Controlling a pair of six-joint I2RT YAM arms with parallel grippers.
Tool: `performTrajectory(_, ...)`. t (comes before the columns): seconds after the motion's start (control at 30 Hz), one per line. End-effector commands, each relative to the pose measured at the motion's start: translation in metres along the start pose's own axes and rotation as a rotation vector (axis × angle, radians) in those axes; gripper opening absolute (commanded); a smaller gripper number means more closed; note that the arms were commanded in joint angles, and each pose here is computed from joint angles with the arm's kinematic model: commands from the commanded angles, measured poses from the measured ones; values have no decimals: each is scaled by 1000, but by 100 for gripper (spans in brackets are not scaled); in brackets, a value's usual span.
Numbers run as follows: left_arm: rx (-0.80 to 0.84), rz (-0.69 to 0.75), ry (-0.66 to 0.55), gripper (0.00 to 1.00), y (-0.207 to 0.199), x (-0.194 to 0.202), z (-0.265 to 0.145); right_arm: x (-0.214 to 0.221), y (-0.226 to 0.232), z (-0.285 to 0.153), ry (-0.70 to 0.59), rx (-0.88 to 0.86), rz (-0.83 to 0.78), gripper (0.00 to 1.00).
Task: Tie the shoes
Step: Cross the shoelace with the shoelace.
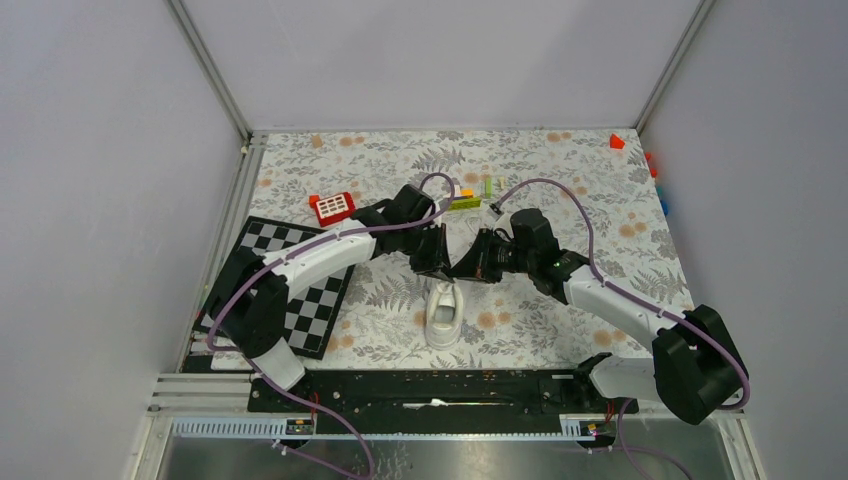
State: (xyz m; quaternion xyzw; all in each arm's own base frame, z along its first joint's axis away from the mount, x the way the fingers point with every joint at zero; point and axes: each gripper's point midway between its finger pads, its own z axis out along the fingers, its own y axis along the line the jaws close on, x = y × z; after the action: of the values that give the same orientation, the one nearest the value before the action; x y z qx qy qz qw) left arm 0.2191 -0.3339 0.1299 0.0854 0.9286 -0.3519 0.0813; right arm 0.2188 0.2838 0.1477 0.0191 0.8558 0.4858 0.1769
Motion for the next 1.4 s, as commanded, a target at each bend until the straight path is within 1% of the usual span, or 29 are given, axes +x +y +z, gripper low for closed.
performTrajectory(0.0, 151, 5, -42, 0, -20, -15, -3, 2, 21, -7, 15, -73, -52, 15)
performTrajectory(0.17, 293, 55, -73, 0, -25, -18, -6, 7, 13, -5, 33, -53, -39, 19)
performTrajectory(0.23, 325, 70, -68, 0, -22, -16, -4, 9, 11, -5, 36, -47, -36, 24)
performTrajectory(0.37, 381, 105, -76, 0, -23, -15, -4, 9, 5, -6, 33, -19, -26, 27)
performTrajectory(0.5, 389, 141, -84, 0, -21, -13, -6, 9, 4, -6, 27, -10, -26, 27)
performTrajectory(0.73, 271, 171, -87, 0, 0, -16, -9, 6, 5, -7, 25, 2, -34, 26)
performTrajectory(0.9, 239, 185, -98, 0, 3, -21, -12, 6, 5, -7, 30, 4, -41, 25)
performTrajectory(1.07, 239, 186, -108, 0, 1, -27, -13, 6, 8, -8, 38, 3, -48, 25)
performTrajectory(1.13, 259, 179, -108, 0, -3, -27, -13, 6, 9, -8, 42, 2, -52, 26)
performTrajectory(1.37, 415, 144, -126, 0, -27, -29, -23, 3, 14, -8, 42, -8, -58, 26)
